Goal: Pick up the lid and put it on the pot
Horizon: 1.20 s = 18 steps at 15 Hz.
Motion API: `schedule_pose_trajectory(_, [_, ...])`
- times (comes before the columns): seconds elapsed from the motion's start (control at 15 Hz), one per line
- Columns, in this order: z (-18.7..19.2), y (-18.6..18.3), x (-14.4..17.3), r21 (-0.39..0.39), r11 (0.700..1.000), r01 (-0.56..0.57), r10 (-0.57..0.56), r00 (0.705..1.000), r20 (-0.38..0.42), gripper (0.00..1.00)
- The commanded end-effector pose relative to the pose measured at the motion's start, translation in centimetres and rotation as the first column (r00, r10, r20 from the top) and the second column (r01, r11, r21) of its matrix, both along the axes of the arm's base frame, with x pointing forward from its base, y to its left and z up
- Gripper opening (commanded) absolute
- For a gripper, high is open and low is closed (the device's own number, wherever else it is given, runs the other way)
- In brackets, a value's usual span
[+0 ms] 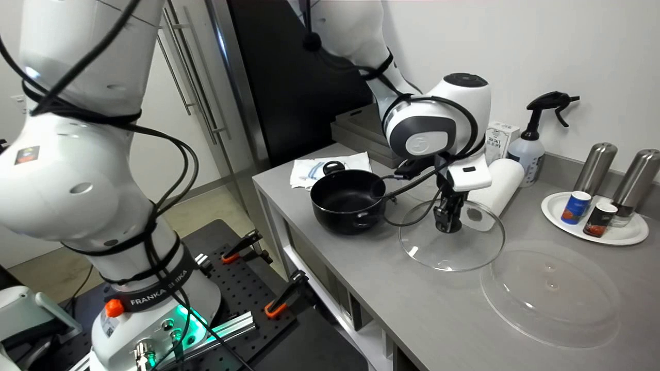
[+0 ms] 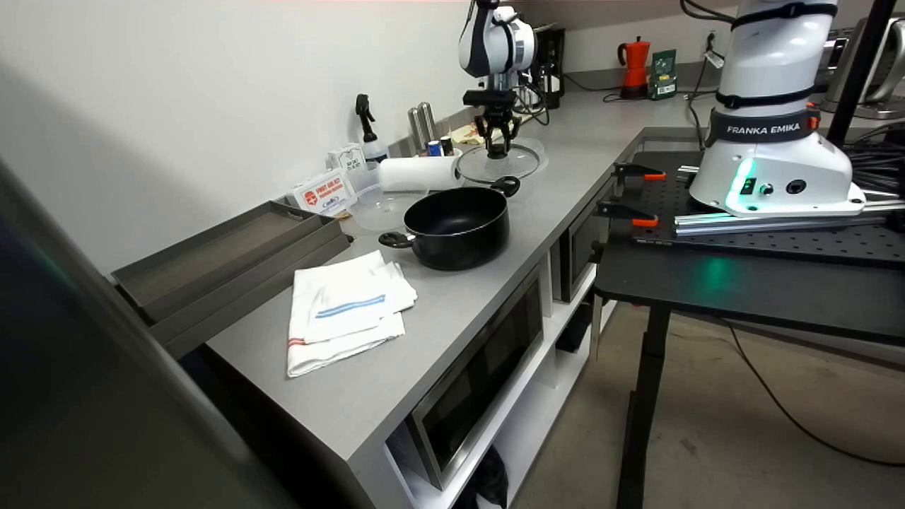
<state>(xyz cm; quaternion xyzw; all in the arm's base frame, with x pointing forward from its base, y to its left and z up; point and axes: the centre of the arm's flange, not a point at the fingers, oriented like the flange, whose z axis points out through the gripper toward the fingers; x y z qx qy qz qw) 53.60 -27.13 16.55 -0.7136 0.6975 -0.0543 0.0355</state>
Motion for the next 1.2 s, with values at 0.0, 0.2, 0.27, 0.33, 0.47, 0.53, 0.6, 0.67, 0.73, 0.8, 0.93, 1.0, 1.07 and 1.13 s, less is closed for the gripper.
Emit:
schedule_pose_trajectory(0.0, [6.2,0.2,-1.0,-0.052,0.997,-0.056,0.059,0.997,0.052,0.25])
schedule_pose_trajectory(0.2, [10.3,0.2,-0.4,-0.092,0.99,-0.11,0.118,0.989,0.086,0.25])
schedule_pose_trajectory(0.27, [11.6,0.3,-0.3,-0.101,0.987,-0.129,0.139,0.986,0.095,0.25])
schedule_pose_trajectory(0.33, [13.2,0.7,-0.1,-0.107,0.981,-0.162,0.174,0.979,0.106,0.25])
schedule_pose_trajectory(0.47, [16.0,1.4,0.1,-0.127,0.968,-0.217,0.232,0.965,0.124,0.25])
schedule_pose_trajectory(0.53, [17.3,1.8,0.2,-0.134,0.961,-0.24,0.257,0.958,0.129,0.25])
schedule_pose_trajectory(0.6, [18.6,2.5,0.3,-0.145,0.952,-0.27,0.289,0.948,0.132,0.25])
schedule_pose_trajectory(0.67, [19.8,3.1,0.4,-0.157,0.943,-0.295,0.316,0.94,0.13,0.25])
schedule_pose_trajectory(0.73, [20.8,3.9,0.6,-0.165,0.932,-0.322,0.344,0.93,0.127,0.25])
schedule_pose_trajectory(0.8, [21.8,4.7,0.7,-0.172,0.92,-0.353,0.376,0.919,0.119,0.25])
schedule_pose_trajectory(0.93, [23.5,6.6,1.0,-0.183,0.89,-0.419,0.44,0.893,0.096,0.25])
schedule_pose_trajectory(1.0, [24.2,7.7,1.3,-0.184,0.872,-0.454,0.474,0.877,0.08,0.25])
schedule_pose_trajectory(1.07, [24.8,8.7,1.4,-0.185,0.855,-0.485,0.503,0.862,0.067,0.25])
schedule_pose_trajectory(1.13, [25.4,9.9,1.6,-0.19,0.837,-0.512,0.53,0.847,0.051,0.25])
